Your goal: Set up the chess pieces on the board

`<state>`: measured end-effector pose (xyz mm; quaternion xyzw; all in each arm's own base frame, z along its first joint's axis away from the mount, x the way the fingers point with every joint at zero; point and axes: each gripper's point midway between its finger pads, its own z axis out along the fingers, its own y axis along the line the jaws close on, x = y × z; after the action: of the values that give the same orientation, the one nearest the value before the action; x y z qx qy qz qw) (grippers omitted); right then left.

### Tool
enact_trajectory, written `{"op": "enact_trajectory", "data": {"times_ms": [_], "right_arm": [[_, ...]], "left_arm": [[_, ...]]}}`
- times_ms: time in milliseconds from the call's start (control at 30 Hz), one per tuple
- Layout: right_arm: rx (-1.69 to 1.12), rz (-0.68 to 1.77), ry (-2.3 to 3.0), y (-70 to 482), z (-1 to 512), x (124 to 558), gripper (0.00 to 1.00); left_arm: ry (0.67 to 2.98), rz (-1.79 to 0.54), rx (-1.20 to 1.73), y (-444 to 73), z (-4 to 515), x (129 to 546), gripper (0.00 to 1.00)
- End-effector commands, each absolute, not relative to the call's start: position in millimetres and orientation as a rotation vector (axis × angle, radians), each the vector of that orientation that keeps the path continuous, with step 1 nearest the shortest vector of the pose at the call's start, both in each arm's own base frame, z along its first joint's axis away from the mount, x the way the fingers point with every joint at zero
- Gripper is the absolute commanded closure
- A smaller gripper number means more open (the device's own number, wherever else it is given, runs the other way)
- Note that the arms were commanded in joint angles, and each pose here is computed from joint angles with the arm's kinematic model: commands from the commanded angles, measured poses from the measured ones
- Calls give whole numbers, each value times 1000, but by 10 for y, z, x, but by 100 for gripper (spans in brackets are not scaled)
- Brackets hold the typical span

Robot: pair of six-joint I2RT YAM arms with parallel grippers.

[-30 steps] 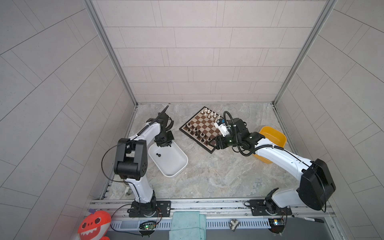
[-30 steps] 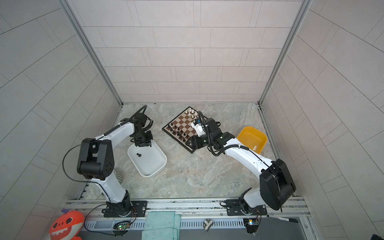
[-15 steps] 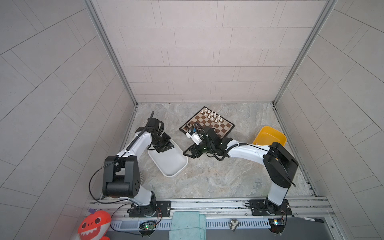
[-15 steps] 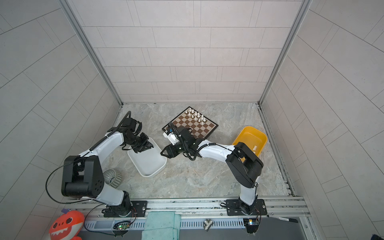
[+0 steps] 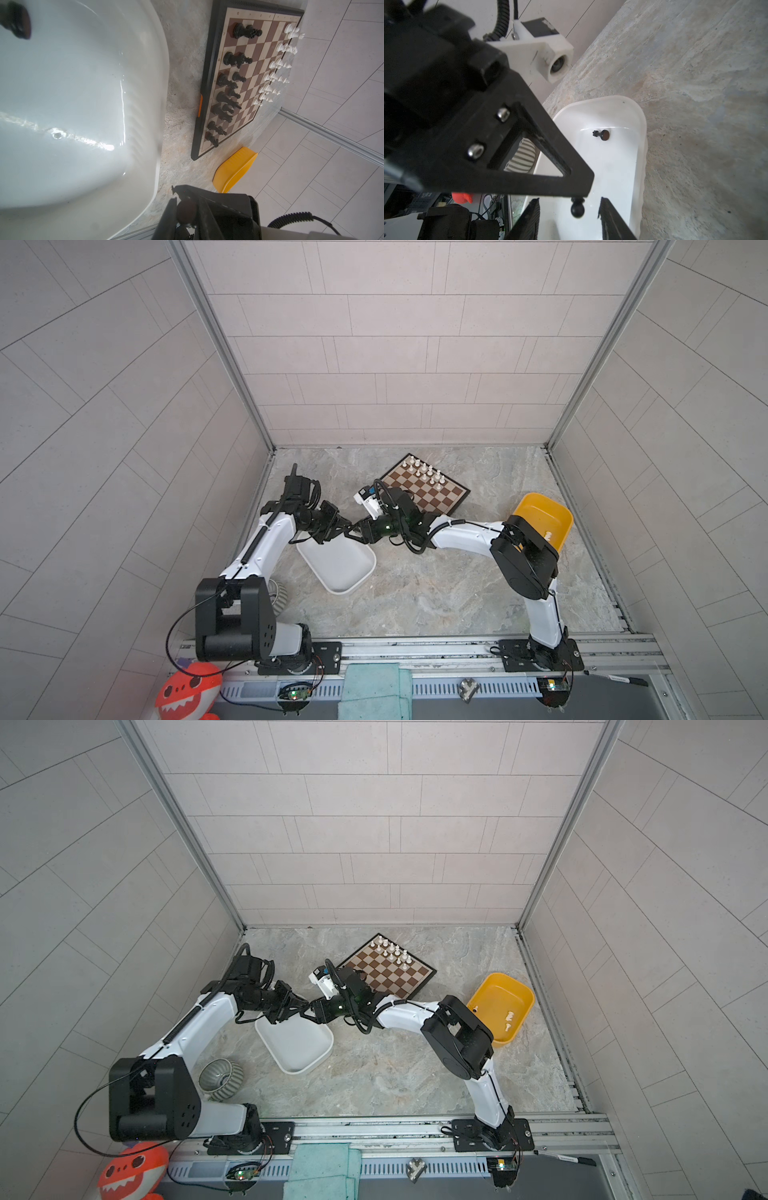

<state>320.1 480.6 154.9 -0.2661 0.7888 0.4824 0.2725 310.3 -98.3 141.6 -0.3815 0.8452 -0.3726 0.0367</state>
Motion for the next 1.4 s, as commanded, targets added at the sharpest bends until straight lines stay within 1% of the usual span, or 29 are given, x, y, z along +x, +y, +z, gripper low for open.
{"op": "enact_trajectory", "data": {"times_ms": [0,300,633,767,900,1000,1100,1167,1233,1267,1367], "right_arm": [[-686,1298,2108,4822,1567,3291,56],[-641,1315,2099,4755,1576,3384,71],[-607,1364,2072,4704,1637,3410,71],[-608,1375,2067,4710,1654,3412,73],[-608,1378,2064,4721,1660,3420,80],[-605,1387,2059,4731,1678,3422,82],[-597,1399,2055,4745,1686,3430,88],[-588,1416,2050,4760,1696,3430,94],[-581,1425,2046,4763,1712,3435,99],[-580,1423,2045,4759,1718,3434,100],[-581,1406,2053,4703,1748,3423,100]], "left_arm": [[2576,-1195,-1183,-1010,1475,3047,79],[2576,-1186,-1177,-1009,1494,3014,79],[2581,-1159,-1181,-987,1467,3010,79],[2583,-1153,-1192,-981,1435,3004,79],[2586,-1145,-1202,-973,1416,3004,79],[2588,-1136,-1211,-964,1396,2993,79],[2591,-1128,-1223,-957,1365,2979,79],[2594,-1120,-1226,-956,1342,2969,79],[2586,-1122,-1225,-950,1339,2986,78],[2585,-1123,-1225,-951,1337,2994,77],[2560,-1120,-1175,-938,1416,3080,64]]}}
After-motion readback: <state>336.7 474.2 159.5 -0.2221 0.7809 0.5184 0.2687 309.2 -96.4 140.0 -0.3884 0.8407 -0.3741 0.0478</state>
